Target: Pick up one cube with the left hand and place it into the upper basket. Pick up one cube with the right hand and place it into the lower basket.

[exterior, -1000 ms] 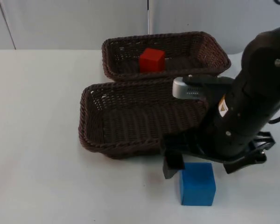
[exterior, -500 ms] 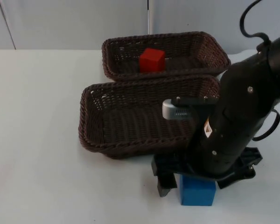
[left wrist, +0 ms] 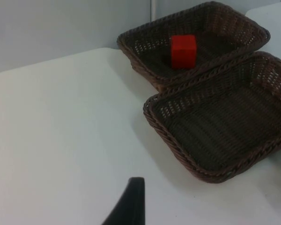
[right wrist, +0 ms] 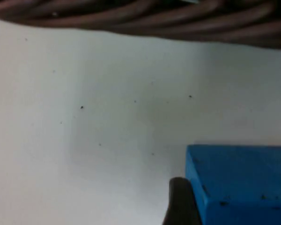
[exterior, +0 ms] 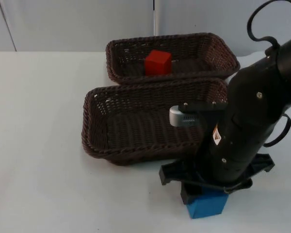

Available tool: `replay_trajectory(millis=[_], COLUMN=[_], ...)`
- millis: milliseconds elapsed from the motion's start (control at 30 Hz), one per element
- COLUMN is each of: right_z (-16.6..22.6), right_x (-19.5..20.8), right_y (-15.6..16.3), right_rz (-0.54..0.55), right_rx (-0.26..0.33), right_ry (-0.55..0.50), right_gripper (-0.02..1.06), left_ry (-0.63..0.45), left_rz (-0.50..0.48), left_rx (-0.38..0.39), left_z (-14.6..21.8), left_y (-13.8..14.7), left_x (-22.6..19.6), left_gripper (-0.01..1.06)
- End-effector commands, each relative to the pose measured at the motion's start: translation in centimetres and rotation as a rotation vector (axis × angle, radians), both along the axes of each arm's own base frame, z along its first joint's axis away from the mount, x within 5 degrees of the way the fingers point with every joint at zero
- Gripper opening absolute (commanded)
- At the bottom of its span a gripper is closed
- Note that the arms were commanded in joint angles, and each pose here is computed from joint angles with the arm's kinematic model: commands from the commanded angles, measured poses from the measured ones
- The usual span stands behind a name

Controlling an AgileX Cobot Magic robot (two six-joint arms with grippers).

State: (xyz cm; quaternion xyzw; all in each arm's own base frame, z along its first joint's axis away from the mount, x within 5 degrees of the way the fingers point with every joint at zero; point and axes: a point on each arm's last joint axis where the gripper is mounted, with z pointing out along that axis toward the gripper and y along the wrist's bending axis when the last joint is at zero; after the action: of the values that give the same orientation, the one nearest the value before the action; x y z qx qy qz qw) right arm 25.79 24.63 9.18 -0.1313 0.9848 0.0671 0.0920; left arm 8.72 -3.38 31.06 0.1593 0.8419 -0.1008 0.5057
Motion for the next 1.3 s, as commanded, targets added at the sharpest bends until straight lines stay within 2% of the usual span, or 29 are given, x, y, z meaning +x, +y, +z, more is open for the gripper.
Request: replay_trajectory(millis=[0, 67, 100, 133, 300, 633, 800, 1267], right_z=[0.2, 0.4, 0.4, 0.7, 3.7, 11.9, 14.0, 14.4], right_x=[-0.2, -0.4, -0.4, -0.5, -0.9, -2.5, -3.0, -3.1], right_y=[0.1, 0.0, 0.0, -0.1, -0.5, -2.0, -2.6, -2.7], right_rz=[0.009, 0.024, 0.024, 0.027, 0.092, 0.215, 0.282, 0.307], right_rx=[-0.007, -0.028, -0.028, -0.033, -0.031, 0.033, 0.048, 0.048], right_ry=[0.007, 0.024, 0.024, 0.029, 0.006, -0.122, -0.176, -0.191], right_gripper=[0.23, 0.04, 0.04, 0.0, 0.0, 0.0, 0.0, 0.0], left_ry=[0.001, 0.001, 0.001, 0.001, 0.001, -0.004, -0.004, -0.002], left_rz=[-0.001, -0.001, -0.001, -0.001, -0.001, 0.0, 0.0, 0.0], left_rx=[-0.014, -0.014, -0.014, -0.014, -0.014, -0.013, -0.013, -0.013], left_z=[0.0, 0.0, 0.0, 0.0, 0.0, 0.0, 0.0, 0.0], left_y=[0.0, 0.0, 0.0, 0.0, 0.0, 0.0, 0.0, 0.0], left_x=[-0.1, -0.1, -0.1, -0.1, -0.1, -0.1, -0.1, -0.1], left_gripper=[0.9, 0.9, 0.9, 0.9, 0.9, 0.9, 0.9, 0.9])
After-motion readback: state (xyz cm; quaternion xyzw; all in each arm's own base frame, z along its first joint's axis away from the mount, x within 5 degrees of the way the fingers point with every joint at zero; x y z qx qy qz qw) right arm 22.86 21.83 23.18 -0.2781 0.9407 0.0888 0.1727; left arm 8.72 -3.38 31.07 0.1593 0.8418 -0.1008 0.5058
